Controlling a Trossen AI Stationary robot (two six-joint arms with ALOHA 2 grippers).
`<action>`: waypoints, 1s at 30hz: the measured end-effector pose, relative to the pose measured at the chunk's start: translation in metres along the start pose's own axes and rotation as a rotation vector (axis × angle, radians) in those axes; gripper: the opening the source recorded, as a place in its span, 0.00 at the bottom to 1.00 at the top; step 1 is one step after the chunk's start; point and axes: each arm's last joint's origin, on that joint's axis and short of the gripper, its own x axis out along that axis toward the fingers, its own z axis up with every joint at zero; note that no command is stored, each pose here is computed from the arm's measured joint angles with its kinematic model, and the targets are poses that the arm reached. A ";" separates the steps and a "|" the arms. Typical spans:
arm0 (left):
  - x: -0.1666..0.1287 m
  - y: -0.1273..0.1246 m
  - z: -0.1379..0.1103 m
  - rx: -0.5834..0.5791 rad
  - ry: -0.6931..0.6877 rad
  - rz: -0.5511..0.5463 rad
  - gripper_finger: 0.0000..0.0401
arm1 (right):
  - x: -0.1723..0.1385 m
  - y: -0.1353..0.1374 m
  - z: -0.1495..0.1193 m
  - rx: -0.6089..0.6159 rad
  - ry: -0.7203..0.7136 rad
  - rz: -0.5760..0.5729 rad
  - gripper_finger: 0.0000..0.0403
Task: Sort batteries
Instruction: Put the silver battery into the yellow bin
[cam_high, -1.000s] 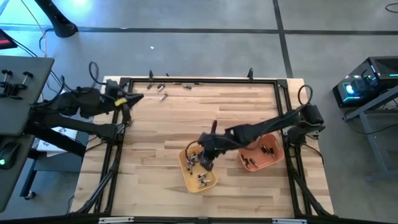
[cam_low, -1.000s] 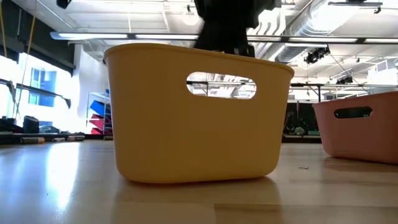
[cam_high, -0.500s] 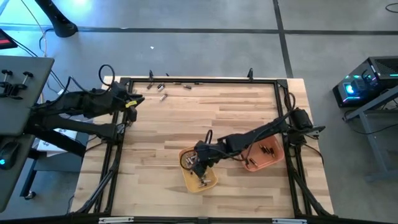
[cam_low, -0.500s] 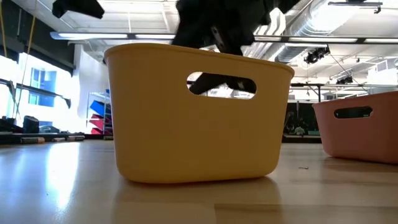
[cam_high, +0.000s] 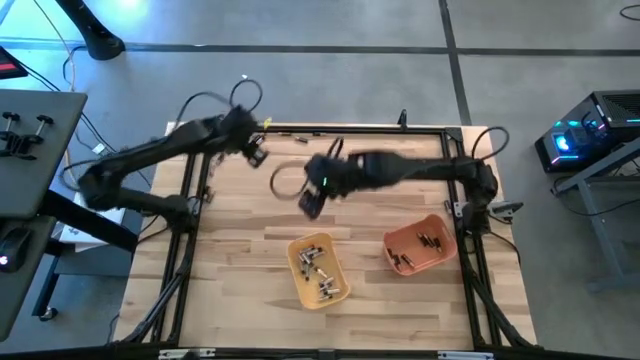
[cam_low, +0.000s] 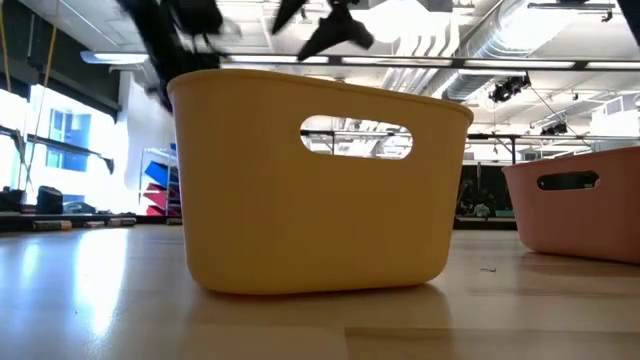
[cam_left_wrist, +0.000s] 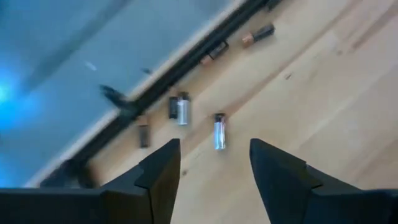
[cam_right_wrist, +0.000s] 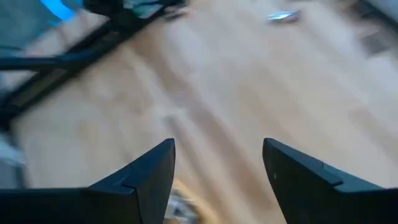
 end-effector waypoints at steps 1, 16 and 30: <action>0.019 0.004 0.005 -0.027 0.038 -0.055 0.46 | -0.008 -0.007 0.007 -0.033 0.009 -0.025 0.58; 0.145 0.005 0.006 -0.107 0.421 -0.144 0.46 | -0.038 -0.086 0.047 -0.355 0.164 0.003 0.58; 0.193 0.009 -0.014 -0.086 0.593 -0.304 0.08 | -0.038 -0.096 0.054 -0.286 0.145 0.061 0.58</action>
